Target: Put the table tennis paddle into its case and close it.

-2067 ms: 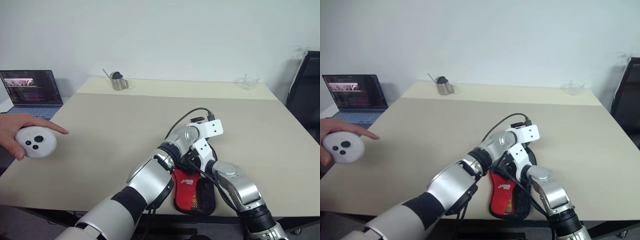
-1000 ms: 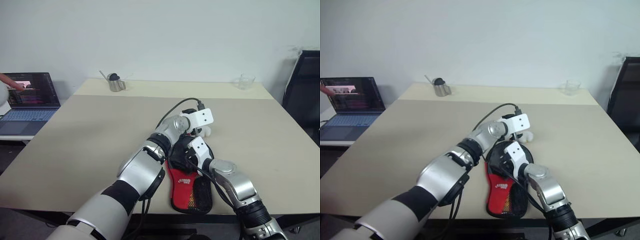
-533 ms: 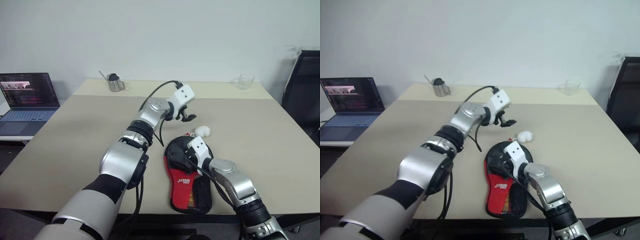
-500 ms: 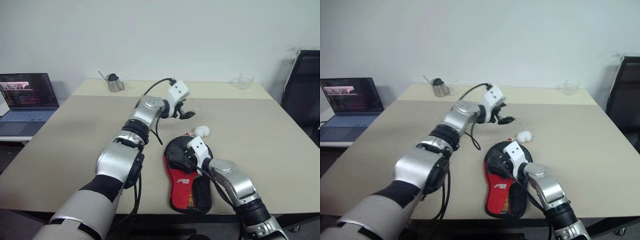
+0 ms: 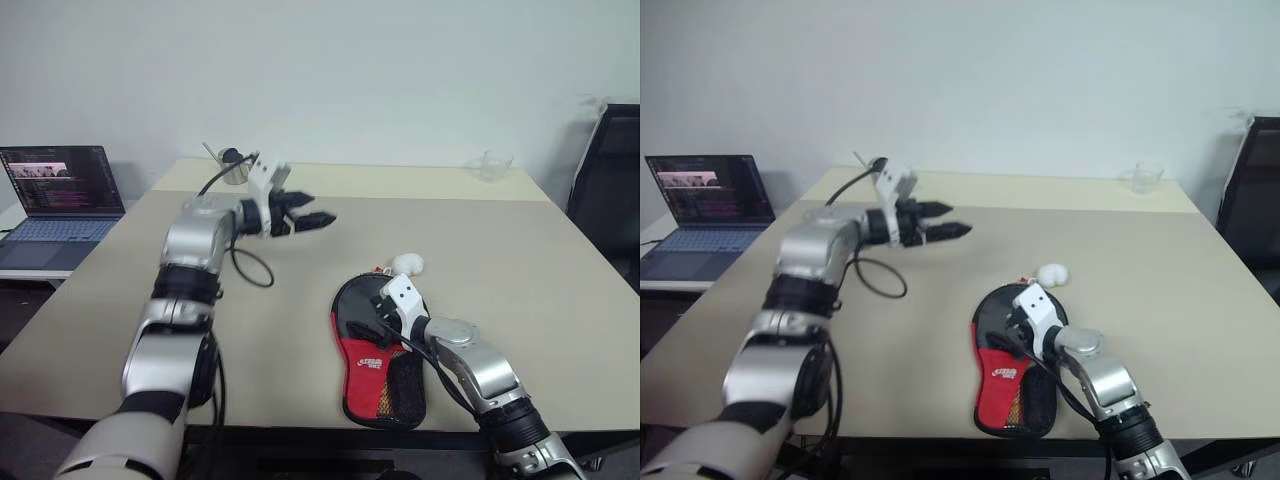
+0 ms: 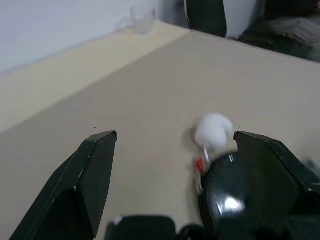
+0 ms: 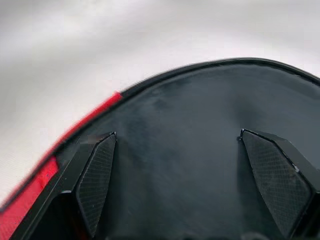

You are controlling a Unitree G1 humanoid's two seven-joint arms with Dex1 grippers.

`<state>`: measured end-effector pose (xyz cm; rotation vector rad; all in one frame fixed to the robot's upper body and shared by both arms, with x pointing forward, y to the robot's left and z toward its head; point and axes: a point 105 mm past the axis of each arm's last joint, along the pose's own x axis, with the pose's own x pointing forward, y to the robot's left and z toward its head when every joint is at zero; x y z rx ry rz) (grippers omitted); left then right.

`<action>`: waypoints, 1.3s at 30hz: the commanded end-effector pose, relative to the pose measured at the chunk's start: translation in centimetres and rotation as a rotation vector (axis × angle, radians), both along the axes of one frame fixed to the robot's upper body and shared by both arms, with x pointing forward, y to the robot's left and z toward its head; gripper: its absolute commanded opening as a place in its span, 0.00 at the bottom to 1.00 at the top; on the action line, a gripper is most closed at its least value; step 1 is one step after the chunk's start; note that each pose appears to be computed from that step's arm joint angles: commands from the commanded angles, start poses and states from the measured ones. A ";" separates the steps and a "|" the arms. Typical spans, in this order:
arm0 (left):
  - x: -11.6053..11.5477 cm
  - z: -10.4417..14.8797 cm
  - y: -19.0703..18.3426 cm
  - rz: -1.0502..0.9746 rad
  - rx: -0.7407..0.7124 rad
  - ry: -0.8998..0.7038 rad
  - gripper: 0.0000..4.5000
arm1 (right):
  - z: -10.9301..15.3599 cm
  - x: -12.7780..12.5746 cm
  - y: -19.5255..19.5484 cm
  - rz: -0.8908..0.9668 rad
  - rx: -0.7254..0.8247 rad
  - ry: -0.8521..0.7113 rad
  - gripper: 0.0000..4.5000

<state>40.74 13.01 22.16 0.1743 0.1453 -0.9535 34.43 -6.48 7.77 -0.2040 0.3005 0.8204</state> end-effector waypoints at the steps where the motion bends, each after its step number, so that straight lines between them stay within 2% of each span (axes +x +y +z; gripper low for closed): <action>1: -2.1 0.9 -0.1 -0.053 -0.006 -0.063 0.91 | -1.3 0.1 -2.5 -0.039 -0.039 0.083 0.97; 4: -3.8 0.3 0.0 -0.094 -0.020 -0.072 0.91 | 0.1 0.0 -3.2 0.002 -0.050 0.055 0.97; 11: -5.6 0.1 -0.5 -0.145 -0.074 -0.083 0.91 | 3.6 -0.6 -4.7 0.077 -0.072 -0.010 0.97; 17: -5.6 -1.2 -1.1 -0.147 -0.057 -0.037 0.91 | 6.0 -1.5 -6.0 0.140 -0.114 -0.057 0.97; 24: -6.9 -0.5 -1.1 -0.209 -0.089 -0.046 0.91 | 9.1 -2.5 -8.4 0.166 -0.126 -0.110 0.97; 30: -6.8 -0.9 -2.6 -0.245 -0.093 -0.037 0.91 | 10.5 -1.8 -11.2 0.151 -0.177 -0.143 0.97; 33: -7.0 -1.5 -3.5 -0.268 -0.097 -0.022 0.91 | 11.7 -1.5 -11.9 0.141 -0.176 -0.168 0.97; 39: -7.0 -3.7 -5.8 -0.275 -0.099 0.010 0.91 | 12.2 -1.9 -11.7 0.168 -0.170 -0.175 0.97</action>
